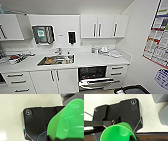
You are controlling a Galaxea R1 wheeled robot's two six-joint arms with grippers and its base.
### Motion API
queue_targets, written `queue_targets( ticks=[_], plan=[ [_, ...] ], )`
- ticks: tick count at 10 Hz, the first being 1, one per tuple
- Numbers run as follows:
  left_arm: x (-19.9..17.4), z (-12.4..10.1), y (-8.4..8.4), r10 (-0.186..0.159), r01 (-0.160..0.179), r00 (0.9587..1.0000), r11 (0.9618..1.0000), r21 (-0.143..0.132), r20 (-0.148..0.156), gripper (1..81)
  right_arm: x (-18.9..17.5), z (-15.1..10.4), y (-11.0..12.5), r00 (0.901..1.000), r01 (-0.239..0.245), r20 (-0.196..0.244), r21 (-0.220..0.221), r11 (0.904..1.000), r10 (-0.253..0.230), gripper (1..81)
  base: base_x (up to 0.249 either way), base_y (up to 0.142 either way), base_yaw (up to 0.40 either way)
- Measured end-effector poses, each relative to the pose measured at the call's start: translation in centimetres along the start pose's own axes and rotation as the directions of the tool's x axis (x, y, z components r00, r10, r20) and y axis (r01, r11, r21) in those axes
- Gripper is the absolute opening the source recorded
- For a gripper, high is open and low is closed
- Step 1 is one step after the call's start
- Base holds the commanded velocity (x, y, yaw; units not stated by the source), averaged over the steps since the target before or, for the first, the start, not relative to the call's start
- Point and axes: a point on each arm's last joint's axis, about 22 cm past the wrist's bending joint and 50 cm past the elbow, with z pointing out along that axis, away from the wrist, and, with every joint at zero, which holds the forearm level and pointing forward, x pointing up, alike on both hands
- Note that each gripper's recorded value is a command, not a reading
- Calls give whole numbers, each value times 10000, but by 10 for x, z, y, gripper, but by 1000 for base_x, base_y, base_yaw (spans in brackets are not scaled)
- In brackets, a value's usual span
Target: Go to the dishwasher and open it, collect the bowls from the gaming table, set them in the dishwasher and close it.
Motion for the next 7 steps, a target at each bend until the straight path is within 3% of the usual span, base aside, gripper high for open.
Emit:
queue_targets(
  ticks=[7],
  plan=[
    [-2,0,0,-8,8,10000,10000,-1,18,10,-2,0,0,10000,-7,23,-5,10000,7,10,127,0,0]
  ],
)
